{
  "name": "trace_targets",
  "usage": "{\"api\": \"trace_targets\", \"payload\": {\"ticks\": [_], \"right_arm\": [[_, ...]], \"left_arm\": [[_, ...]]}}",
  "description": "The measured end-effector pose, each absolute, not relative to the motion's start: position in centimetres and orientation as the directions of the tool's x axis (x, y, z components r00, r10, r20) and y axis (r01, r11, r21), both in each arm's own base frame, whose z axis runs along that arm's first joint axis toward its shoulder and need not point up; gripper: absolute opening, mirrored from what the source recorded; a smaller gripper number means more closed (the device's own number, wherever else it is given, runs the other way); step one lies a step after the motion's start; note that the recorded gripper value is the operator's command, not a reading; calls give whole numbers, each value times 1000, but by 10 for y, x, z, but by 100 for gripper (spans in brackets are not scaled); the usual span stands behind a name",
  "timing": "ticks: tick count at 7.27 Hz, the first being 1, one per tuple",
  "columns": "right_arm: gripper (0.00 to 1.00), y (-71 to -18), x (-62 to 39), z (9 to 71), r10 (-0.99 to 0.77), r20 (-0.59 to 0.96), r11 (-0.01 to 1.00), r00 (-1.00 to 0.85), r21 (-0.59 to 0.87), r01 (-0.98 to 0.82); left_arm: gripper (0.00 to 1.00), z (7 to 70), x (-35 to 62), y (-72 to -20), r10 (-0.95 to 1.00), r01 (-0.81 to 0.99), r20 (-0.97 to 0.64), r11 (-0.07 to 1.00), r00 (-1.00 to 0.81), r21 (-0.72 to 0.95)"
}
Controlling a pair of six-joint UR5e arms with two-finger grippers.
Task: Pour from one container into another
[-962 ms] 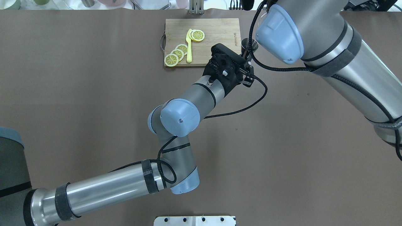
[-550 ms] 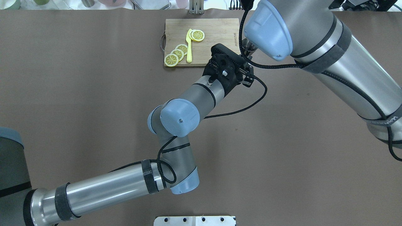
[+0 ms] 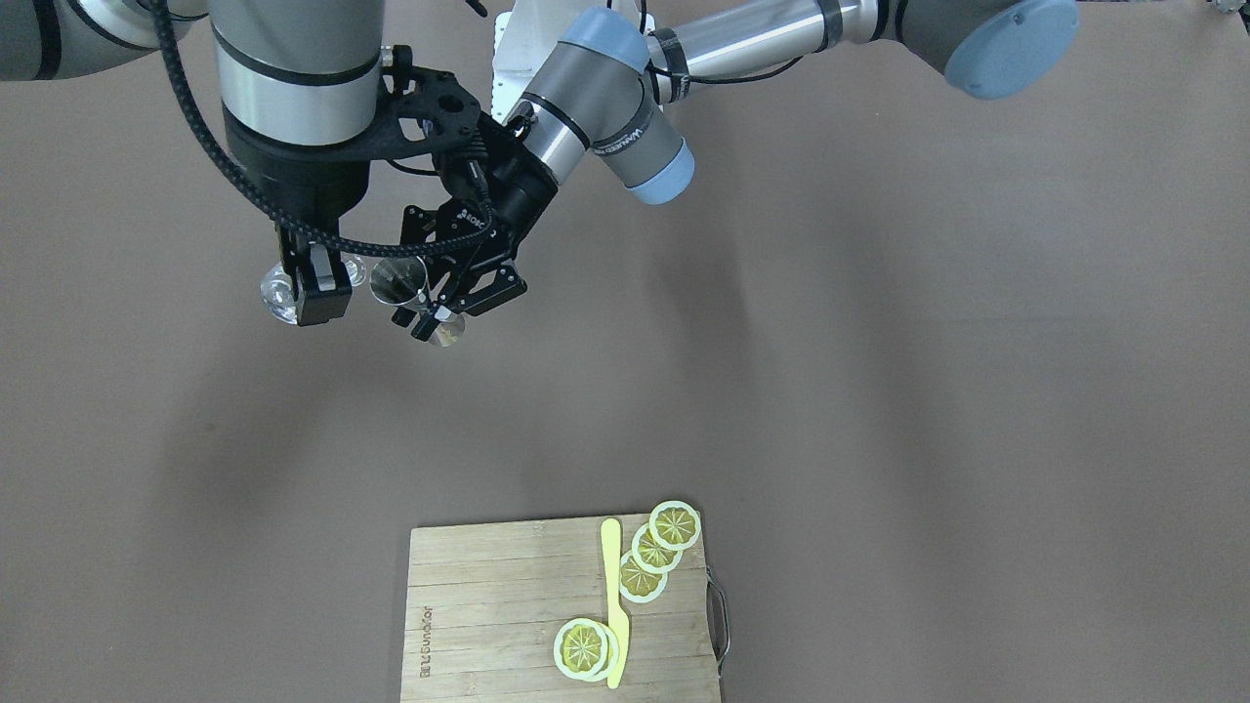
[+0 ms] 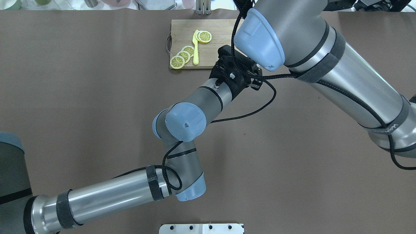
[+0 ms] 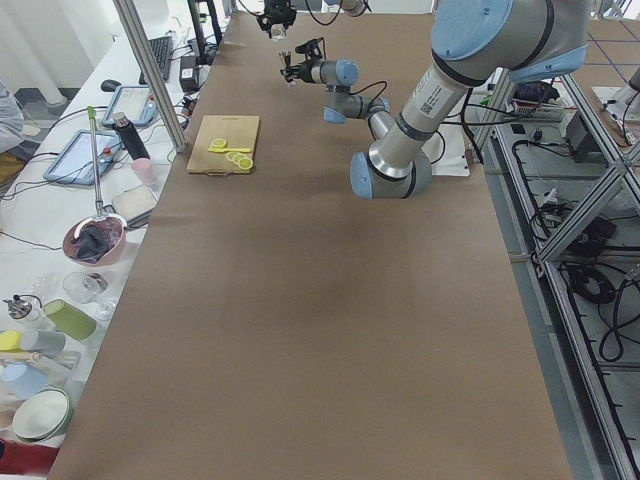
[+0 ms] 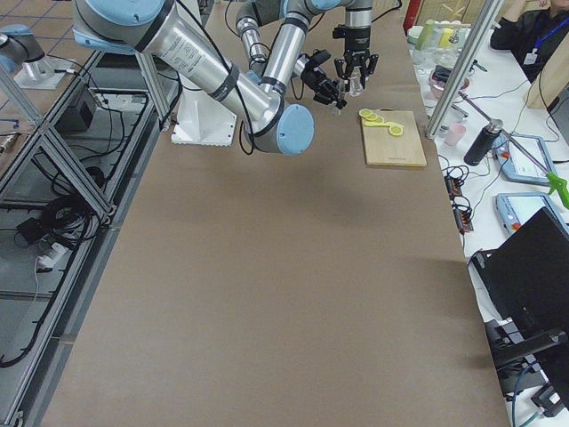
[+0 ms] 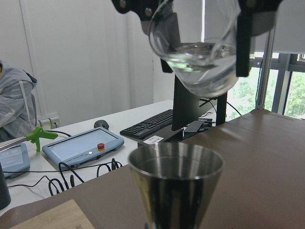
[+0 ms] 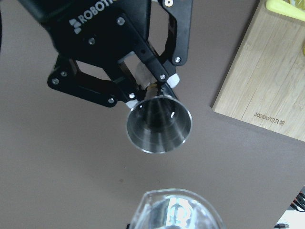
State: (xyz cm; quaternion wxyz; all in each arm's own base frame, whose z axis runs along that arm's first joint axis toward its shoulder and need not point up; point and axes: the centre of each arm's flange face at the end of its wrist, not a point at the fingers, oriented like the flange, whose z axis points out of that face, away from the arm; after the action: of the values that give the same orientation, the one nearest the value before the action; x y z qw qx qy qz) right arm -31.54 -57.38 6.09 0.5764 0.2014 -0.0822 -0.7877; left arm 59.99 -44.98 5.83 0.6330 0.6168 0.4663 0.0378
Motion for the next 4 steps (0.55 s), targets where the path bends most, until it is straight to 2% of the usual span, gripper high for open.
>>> {"api": "trace_targets", "payload": {"ticks": [4], "right_arm": [[0, -581, -338, 54, -942, -191, -324, -275, 317, 891]], "left_arm": [[0, 63, 599, -448, 623, 525, -543, 238, 563, 817]]}}
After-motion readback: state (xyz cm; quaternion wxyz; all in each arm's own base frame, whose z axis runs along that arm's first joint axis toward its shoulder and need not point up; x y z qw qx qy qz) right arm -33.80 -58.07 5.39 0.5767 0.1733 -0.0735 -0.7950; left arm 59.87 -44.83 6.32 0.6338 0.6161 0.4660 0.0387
